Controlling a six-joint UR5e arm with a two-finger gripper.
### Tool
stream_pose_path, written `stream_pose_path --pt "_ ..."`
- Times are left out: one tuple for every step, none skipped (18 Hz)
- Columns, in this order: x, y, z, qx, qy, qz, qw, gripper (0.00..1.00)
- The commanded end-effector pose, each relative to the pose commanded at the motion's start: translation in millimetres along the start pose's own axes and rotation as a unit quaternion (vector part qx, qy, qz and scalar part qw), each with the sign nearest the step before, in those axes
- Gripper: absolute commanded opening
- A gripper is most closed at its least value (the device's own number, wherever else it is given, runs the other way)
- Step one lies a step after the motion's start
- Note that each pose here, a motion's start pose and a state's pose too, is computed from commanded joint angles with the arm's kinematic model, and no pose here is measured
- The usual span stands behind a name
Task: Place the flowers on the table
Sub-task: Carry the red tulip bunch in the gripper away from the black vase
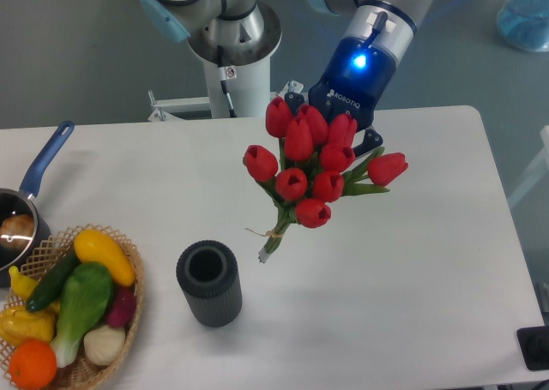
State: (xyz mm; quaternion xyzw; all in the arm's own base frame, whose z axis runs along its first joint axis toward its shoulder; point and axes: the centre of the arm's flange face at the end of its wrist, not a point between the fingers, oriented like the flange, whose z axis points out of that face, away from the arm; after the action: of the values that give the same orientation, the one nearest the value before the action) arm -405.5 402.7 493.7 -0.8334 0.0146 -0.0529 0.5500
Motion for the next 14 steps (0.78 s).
stream_pose_path --pt "-0.1 -0.7 -0.3 0.0 -0.001 0.002 1.0 0.17" --pt "1.6 1.6 0.7 -0.003 -0.001 0.003 1.0 0.17" --pt "1.4 1.3 0.6 -0.003 -0.001 0.007 1.0 0.17" --pt "-0.5 -0.5 -1.2 -0.002 -0.003 0.008 1.0 0.17" --pt "-5.5 2.1 -5.8 -0.002 -0.008 0.004 1.0 0.17" --pt "-9.3 3.6 -12.2 -0.002 -0.015 0.003 0.9999 0.17" --pt "-9.5 6.6 -13.7 -0.003 -0.016 0.001 0.9999 0.17" --pt "-10.3 6.8 -15.4 -0.004 -0.019 0.001 0.9998 0.17" --pt "-10.7 6.4 -16.2 -0.008 -0.024 0.001 0.9997 0.17" --pt "-10.5 5.1 -17.0 -0.016 -0.031 0.004 0.9994 0.17" --pt "-11.9 4.7 -17.4 -0.025 -0.039 0.006 0.9989 0.17" --pt "-13.4 4.6 -17.7 -0.035 -0.048 0.007 0.9982 0.17" --pt "-15.2 4.8 -17.8 -0.045 -0.056 0.009 0.9974 0.17" --pt "-17.1 6.0 -18.5 -0.055 -0.066 0.011 0.9963 0.17"
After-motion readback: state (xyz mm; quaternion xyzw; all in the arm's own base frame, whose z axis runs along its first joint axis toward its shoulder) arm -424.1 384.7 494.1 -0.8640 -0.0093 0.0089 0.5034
